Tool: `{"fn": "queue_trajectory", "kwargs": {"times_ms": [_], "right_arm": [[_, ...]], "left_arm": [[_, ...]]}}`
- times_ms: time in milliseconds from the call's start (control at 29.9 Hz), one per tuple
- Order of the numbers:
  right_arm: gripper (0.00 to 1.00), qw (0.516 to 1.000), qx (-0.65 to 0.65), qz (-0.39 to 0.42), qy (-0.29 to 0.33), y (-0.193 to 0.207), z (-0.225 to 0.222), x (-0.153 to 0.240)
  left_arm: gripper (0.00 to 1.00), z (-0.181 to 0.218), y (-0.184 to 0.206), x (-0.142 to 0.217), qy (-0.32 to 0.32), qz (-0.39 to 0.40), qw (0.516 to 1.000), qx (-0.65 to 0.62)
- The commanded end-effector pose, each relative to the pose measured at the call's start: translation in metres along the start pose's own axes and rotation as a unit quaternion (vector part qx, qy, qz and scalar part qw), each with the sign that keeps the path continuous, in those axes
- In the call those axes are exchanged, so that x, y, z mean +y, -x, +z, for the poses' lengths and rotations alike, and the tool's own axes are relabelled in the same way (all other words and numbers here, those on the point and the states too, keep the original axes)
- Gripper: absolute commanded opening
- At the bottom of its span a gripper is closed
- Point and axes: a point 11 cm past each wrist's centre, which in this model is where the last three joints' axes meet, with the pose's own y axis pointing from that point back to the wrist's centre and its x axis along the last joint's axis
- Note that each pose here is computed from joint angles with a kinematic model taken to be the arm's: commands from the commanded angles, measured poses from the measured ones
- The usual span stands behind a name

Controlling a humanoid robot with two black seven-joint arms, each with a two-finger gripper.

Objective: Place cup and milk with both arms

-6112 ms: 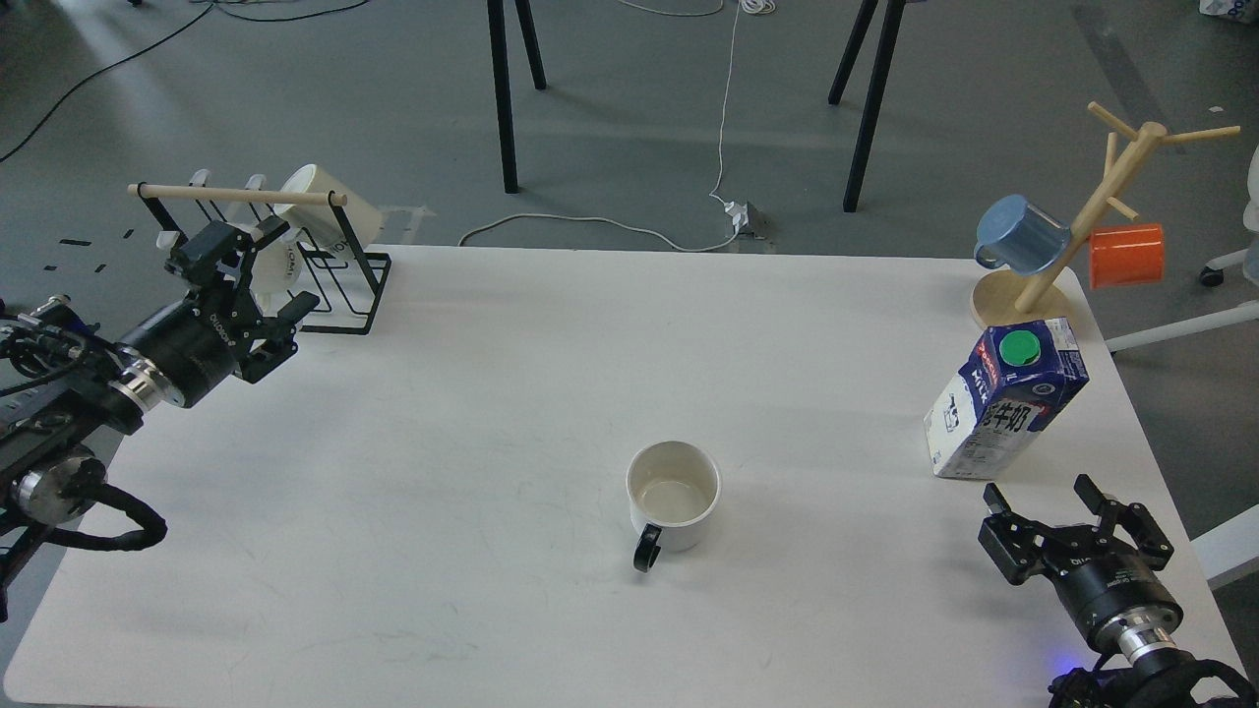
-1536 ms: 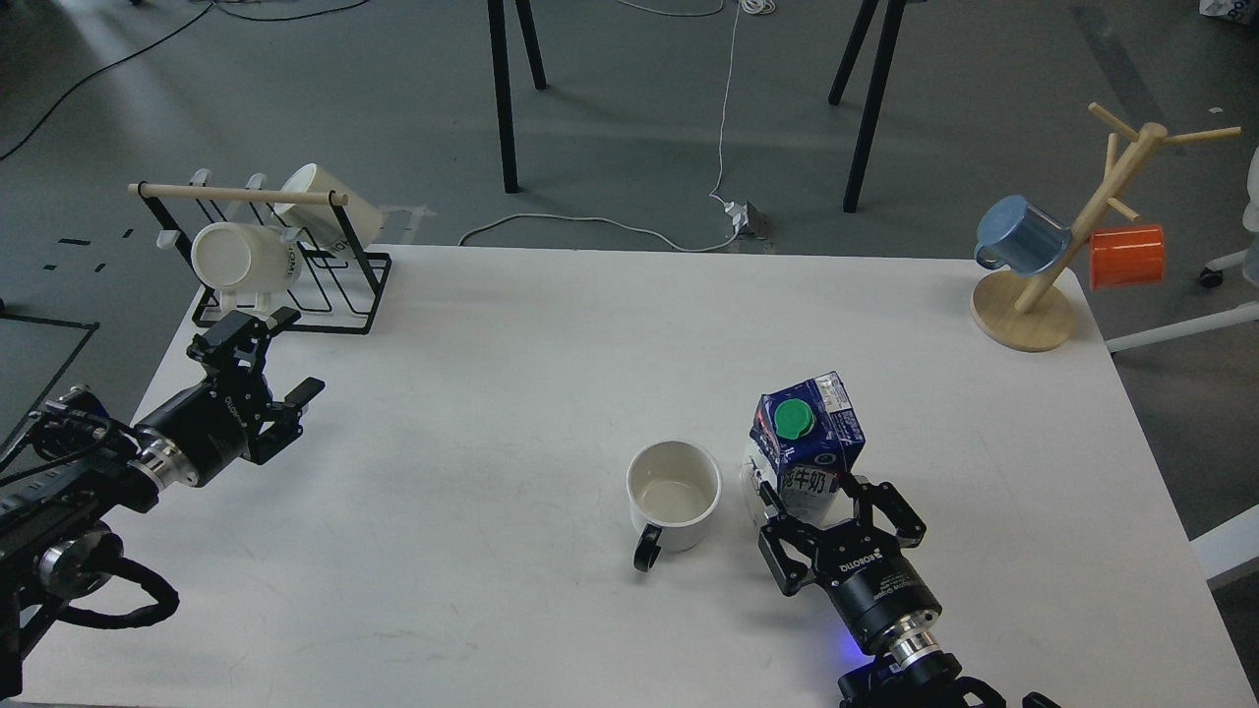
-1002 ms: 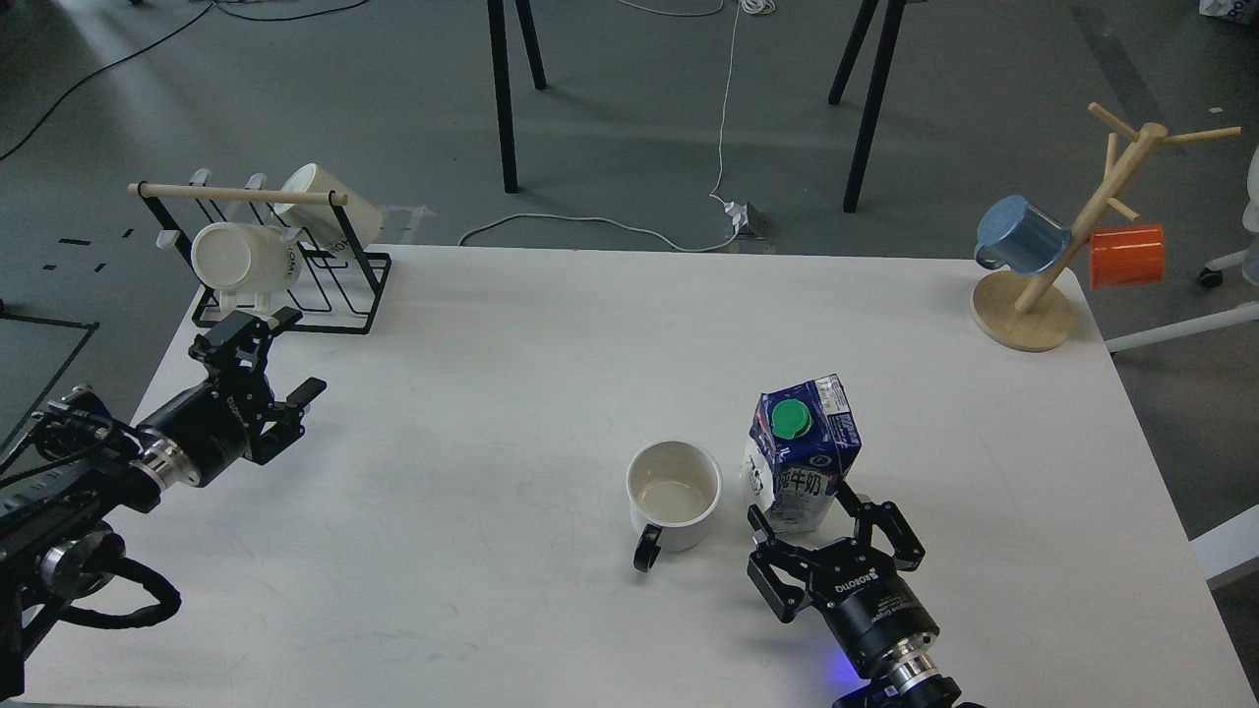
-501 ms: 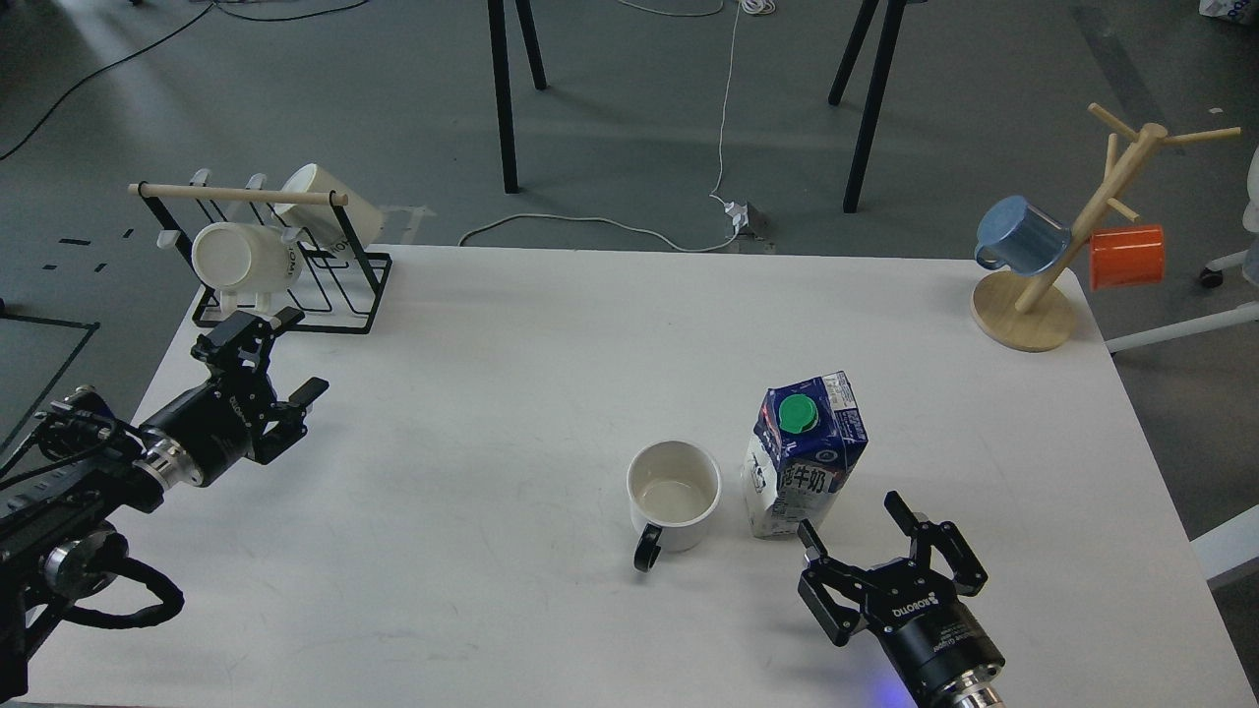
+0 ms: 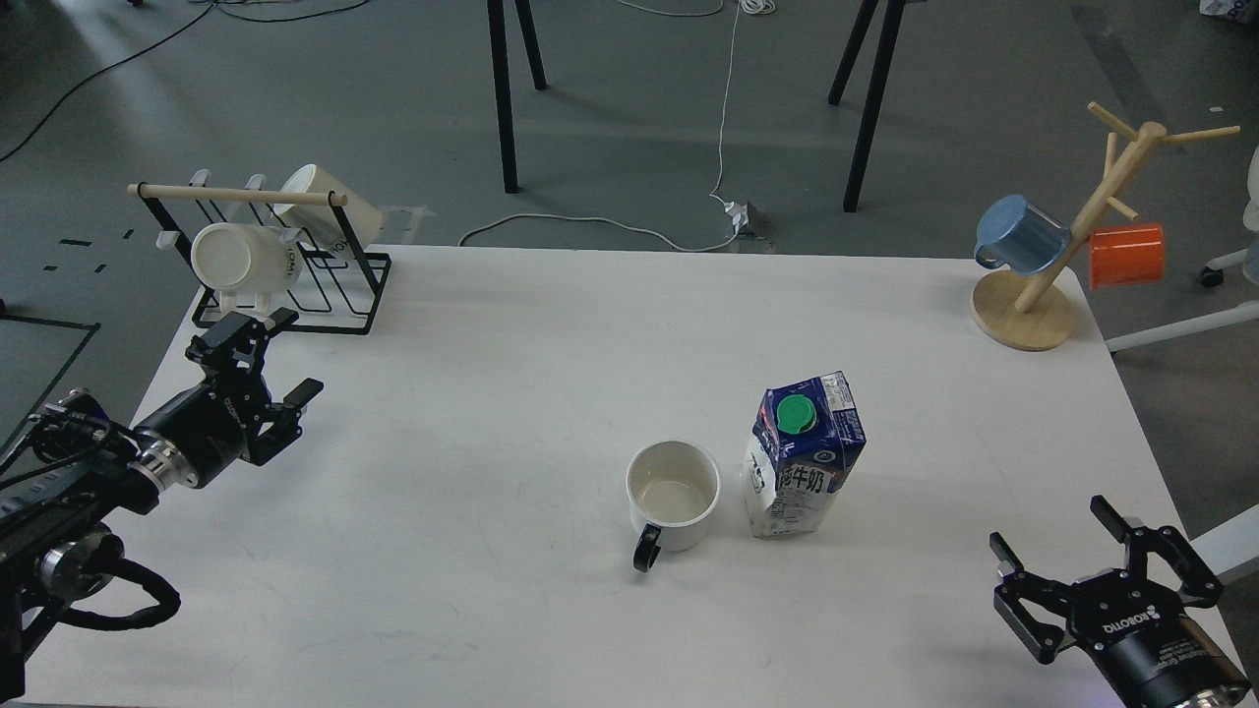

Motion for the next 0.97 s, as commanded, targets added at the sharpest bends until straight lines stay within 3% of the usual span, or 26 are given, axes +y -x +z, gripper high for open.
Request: {"fn": "queue_trajectory", "kwargs": {"times_ms": [0, 200, 401, 935], "right_arm": [[0.98, 0.998, 0.027, -0.03, -0.043, 0.019, -0.036, -0.011], [0.98, 0.989, 0.064, -0.107, -0.075, 0.06, -0.072, -0.068], [0.98, 0.984, 0.097, -0.136, -0.06, 0.084, -0.078, -0.122], [0.98, 0.983, 0.116, -0.129, -0.055, 0.084, -0.081, -0.148]], "left_arm": [[0.99, -0.001, 0.0, 0.0, -0.001, 0.0, 1.0, 0.0], [0.99, 0.0, 0.0, 0.0, 0.001, 0.001, 1.0, 0.0], [0.99, 0.005, -0.003, 0.0, 0.005, 0.003, 1.0, -0.003], [0.99, 0.014, -0.002, -0.005, 0.017, 0.0, 1.0, -0.003]]}}
